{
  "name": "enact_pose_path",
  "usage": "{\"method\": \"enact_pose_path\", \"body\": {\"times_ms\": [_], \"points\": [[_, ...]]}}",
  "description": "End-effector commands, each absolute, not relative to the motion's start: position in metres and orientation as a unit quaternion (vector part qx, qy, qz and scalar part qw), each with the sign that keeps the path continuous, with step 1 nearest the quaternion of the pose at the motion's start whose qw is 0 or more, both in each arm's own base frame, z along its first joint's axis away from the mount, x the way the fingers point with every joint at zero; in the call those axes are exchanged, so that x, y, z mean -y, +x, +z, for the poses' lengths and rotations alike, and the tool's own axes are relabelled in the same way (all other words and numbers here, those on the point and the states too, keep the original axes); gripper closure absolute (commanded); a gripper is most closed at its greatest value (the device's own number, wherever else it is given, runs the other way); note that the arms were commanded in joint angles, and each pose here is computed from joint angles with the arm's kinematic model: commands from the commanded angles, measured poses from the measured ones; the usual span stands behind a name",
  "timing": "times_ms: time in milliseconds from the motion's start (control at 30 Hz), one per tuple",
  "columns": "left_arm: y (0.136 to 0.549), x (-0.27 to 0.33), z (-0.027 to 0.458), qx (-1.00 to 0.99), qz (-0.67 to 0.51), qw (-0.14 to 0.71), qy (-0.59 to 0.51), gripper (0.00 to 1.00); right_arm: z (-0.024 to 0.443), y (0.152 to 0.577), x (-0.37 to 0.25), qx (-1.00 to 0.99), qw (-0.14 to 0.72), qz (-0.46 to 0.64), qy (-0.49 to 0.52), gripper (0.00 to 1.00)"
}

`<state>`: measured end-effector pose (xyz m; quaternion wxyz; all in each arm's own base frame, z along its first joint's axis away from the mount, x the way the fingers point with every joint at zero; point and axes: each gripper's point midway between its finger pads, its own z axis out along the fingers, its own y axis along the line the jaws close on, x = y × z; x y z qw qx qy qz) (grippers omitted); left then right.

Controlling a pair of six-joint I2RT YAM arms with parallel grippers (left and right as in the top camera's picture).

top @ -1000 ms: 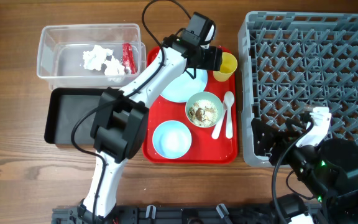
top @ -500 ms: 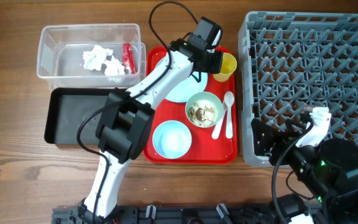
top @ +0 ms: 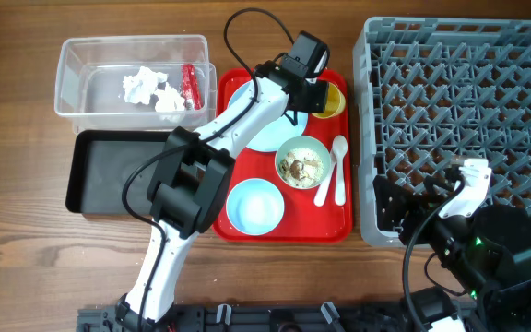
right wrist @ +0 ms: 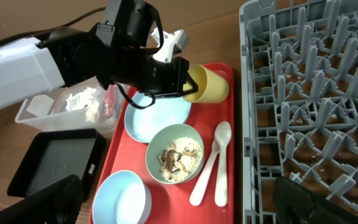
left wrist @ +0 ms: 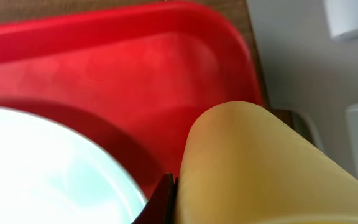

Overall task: Sort waste into correct bins and load items into the dishwasher rack
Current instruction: 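Move left gripper to the yellow cup and grasp it, then lift yellow cup with left gripper toward the right gripper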

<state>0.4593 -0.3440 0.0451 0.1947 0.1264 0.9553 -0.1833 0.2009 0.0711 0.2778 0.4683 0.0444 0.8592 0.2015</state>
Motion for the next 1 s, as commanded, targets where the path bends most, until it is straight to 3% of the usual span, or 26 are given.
{"method": "enact_pose_path", "body": {"times_ms": [0,167,500,700,967], "points": [[0.469,0.332,0.09,-0.951,-0.2,0.218,0.093,0.96,0.278,0.204,-0.067,-0.859,0.47,0.195,0.058,0.0],[0.448,0.315,0.15,-0.938,-0.281,0.179,0.091,0.96,0.28,0.205,-0.077,-0.857,0.466,0.217,0.042,0.01],[0.402,0.242,0.28,-0.814,-0.572,0.06,0.083,0.96,0.275,0.238,-0.133,-0.857,0.417,0.296,-0.057,0.0],[0.381,0.205,0.293,-0.777,-0.626,0.02,0.06,0.96,0.303,0.25,-0.183,-0.795,0.423,0.403,-0.164,0.0],[0.353,0.212,0.303,-0.755,-0.652,-0.018,0.065,0.96,0.322,0.244,-0.224,-0.699,0.413,0.497,-0.308,0.01]]}}
